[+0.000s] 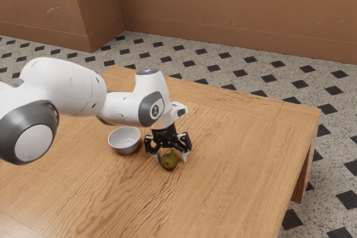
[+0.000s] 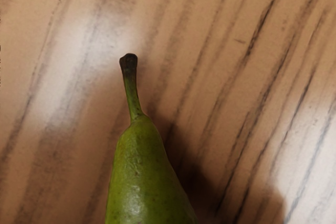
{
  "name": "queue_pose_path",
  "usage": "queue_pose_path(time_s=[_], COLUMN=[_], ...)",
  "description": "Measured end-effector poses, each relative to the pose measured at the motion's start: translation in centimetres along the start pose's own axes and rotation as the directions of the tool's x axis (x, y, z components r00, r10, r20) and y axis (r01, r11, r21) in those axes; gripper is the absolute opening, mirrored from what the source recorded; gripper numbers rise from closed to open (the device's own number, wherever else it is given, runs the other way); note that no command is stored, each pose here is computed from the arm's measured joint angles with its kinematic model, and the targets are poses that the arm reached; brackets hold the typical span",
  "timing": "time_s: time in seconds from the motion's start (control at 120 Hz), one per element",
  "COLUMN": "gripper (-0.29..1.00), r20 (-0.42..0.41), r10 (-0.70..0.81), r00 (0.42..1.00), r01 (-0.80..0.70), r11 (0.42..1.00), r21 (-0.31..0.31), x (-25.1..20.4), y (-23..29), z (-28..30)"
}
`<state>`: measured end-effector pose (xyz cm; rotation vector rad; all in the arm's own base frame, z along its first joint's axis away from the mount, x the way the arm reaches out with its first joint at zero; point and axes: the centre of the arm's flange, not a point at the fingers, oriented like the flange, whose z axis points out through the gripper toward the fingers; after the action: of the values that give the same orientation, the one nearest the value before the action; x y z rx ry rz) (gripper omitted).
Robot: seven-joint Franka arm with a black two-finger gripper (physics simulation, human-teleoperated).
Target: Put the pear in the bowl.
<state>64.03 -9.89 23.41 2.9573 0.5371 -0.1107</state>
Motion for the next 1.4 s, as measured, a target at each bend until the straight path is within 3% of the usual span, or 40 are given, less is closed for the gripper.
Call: queue_pose_path(time_s=[0.433, 0.642, 0.958, 1.192, 1.275, 1.4], gripper=[0.7, 0.39, 0.15, -0.01, -0.1, -0.1], r20=[0.027, 0.019, -0.039, -0.181, -0.19, -0.173], r10=[-0.004, 0.001, 0.023, -0.102, -0.134, -0.156], r00=[1.0, 1.0, 0.999, 0.978, 0.973, 0.973], r01=[0.004, -0.001, -0.023, 0.116, 0.154, 0.179], r11=[1.0, 1.0, 1.0, 0.991, 0.983, 0.975], r21=[-0.01, -0.018, 0.003, 0.071, 0.095, 0.129], x=[-2.6, -2.7, -2.2, 1.5, 1.8, 1.8], y=[-0.8, -0.6, -1.1, -11.2, -13.5, -14.3], z=[-0.2, -0.9, -5.4, -15.3, -16.1, -15.3])
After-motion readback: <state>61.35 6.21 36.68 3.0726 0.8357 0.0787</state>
